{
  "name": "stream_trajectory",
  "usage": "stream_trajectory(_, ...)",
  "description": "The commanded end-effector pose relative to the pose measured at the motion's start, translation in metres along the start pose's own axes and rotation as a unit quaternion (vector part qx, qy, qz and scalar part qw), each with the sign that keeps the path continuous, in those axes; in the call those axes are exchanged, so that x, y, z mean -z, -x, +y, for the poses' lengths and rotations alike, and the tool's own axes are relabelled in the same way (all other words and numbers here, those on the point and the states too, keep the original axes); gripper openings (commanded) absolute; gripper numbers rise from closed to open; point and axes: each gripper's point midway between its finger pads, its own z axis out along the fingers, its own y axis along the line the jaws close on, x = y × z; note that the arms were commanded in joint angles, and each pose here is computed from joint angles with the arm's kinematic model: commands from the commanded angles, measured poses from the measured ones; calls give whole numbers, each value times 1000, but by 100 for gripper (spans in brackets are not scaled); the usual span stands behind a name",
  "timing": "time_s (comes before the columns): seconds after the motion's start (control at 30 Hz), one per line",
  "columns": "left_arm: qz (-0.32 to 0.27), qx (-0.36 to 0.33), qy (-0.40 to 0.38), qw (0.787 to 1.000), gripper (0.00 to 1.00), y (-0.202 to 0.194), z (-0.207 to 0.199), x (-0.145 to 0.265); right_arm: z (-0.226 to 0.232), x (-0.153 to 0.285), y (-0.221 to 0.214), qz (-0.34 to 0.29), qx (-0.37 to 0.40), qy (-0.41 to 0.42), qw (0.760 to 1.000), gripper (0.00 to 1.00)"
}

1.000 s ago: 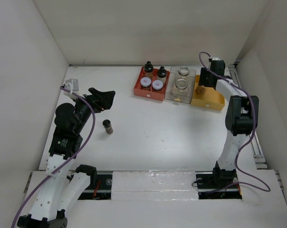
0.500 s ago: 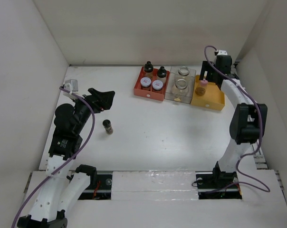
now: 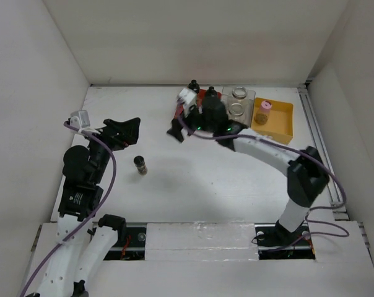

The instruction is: Organize the condiment bottles

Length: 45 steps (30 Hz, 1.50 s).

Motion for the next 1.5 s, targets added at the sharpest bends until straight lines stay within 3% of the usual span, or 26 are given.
stream_trajectory(0.0, -69, 7, -4, 998, 97, 38, -11, 15, 83, -40, -45, 30, 40, 118, 992, 93)
stream_trajectory(0.07, -80, 7, 1, 997, 97, 42, -10, 18, 126, -53, -59, 38, 51, 162, 985, 100)
stream_trajectory(0.17, -86, 7, -3, 996, 97, 43, -11, 23, 162, -71, -87, 59, 52, 203, 976, 100)
stream_trajectory(0.37, -80, 7, -12, 997, 97, 39, -13, 22, 180, -106, -127, 85, 52, 216, 971, 100)
stream_trajectory(0.63, -73, 6, -12, 997, 97, 33, -10, 20, 190, -142, -117, 40, 51, 192, 979, 92)
stream_trajectory(0.73, -73, 2, -12, 997, 97, 33, -10, 20, 196, -147, -116, 30, 40, 205, 977, 83)
stream_trajectory(0.87, -67, 1, -13, 998, 97, 28, -9, 19, 203, -147, -105, 5, 24, 220, 975, 58)
stream_trajectory(0.9, -67, 1, -13, 998, 97, 28, -9, 19, 204, -145, -97, 1, 17, 220, 975, 48)
stream_trajectory(1.0, -63, 1, -11, 998, 97, 25, -6, 18, 203, -130, -80, -22, 16, 216, 976, 47)
stream_trajectory(1.17, -48, 0, -33, 998, 96, 18, -12, 15, 153, -56, 47, -146, 24, 178, 973, 47)
stream_trajectory(1.23, -41, 4, -34, 999, 96, 15, -13, 13, 102, -32, 70, -163, 24, 128, 978, 47)
stream_trajectory(1.27, -39, 4, -38, 999, 96, 14, -14, 13, 86, -4, 102, -192, 27, 110, 975, 47)
stream_trajectory(1.3, -39, 4, -46, 998, 96, 15, -17, 14, 42, 12, 108, -193, 24, 60, 979, 47)
stream_trajectory(1.37, -36, 3, -50, 998, 96, 14, -19, 14, 1, 55, 131, -216, 25, -8, 976, 47)
stream_trajectory(1.47, -27, 3, -55, 998, 96, 8, -19, 11, -98, 109, 127, -201, 6, -161, 966, 47)
